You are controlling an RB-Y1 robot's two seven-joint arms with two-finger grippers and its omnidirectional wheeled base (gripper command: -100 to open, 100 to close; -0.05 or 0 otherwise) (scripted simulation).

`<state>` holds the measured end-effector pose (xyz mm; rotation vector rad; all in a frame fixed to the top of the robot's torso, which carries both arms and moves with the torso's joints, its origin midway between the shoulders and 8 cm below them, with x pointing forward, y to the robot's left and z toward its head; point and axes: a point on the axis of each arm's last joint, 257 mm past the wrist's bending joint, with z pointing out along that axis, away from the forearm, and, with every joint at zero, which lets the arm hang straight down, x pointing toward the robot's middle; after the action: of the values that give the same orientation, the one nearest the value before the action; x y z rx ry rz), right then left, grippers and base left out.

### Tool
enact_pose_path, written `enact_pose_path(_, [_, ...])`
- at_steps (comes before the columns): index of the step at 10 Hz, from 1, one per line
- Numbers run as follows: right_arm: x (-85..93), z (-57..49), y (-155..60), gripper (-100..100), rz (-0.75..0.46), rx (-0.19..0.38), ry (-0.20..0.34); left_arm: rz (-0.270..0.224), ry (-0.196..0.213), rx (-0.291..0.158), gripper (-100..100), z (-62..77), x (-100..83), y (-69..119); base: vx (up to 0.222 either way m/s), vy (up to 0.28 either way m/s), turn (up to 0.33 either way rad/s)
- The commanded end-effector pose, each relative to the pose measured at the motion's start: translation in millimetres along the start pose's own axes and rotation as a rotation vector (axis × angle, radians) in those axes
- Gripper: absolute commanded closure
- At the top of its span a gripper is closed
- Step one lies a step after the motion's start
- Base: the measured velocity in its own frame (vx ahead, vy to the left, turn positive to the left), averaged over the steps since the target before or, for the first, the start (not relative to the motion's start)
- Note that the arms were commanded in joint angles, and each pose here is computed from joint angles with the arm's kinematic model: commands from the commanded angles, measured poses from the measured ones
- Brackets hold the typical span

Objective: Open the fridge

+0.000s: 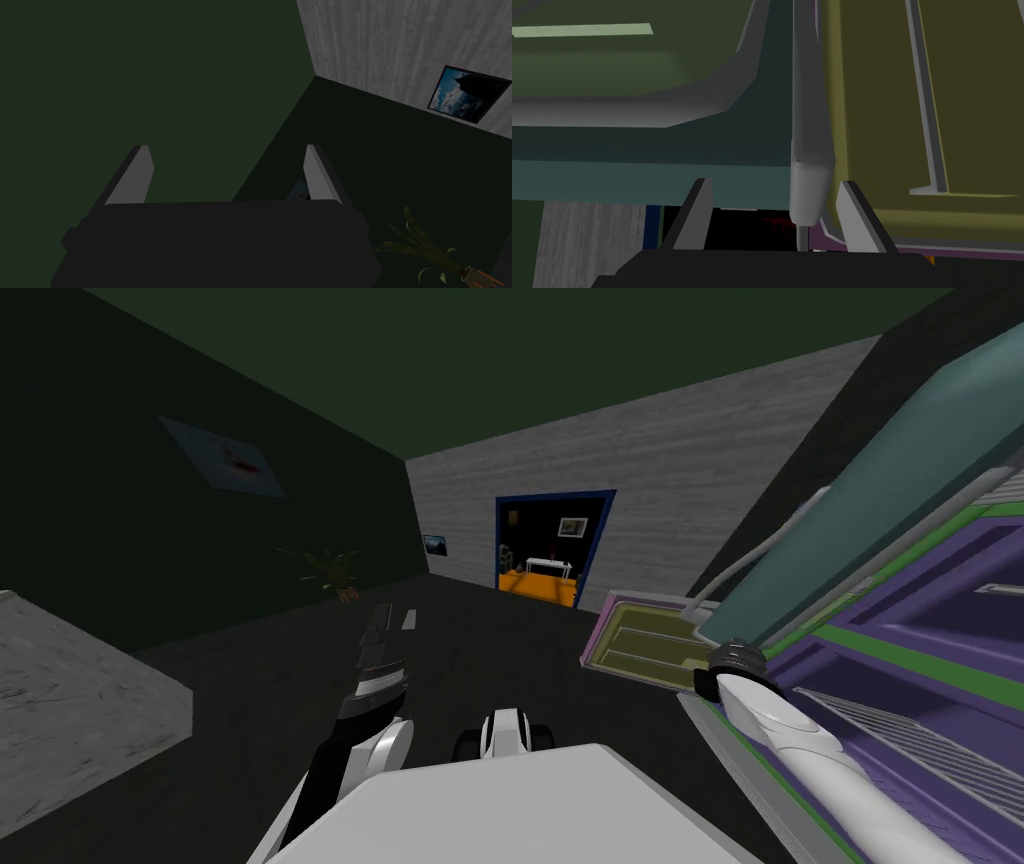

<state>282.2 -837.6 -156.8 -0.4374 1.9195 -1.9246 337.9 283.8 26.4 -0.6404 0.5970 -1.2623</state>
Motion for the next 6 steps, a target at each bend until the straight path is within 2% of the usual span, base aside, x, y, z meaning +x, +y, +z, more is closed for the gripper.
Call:
enact_pose_path(1, [41.1,15.5,-46,100,0.006,0.081,0.115,0.000,0.000,0.000,0,0.1,0.1,0.0,-0.116,-0.102,0.616])
enact_pose_path(2, [50.2,15.4,-39,100,-0.031,0.074,0.127,0.000,0.000,0.000,0,0.2,0.1,0.0,-0.061,-0.089,0.423])
enact_pose_path(3, [22.0,27.5,-24,-100,-0.021,0.029,0.050,0.000,0.000,0.000,0,0.0,0.0,0.0,0.032,0.087,0.190])
enact_pose_path(6, [23.5,37.0,-44,-100,-0.026,0.038,0.038,0.000,0.000,0.000,0,0.0,0.0,0.0,0.054,0.129,-0.070])
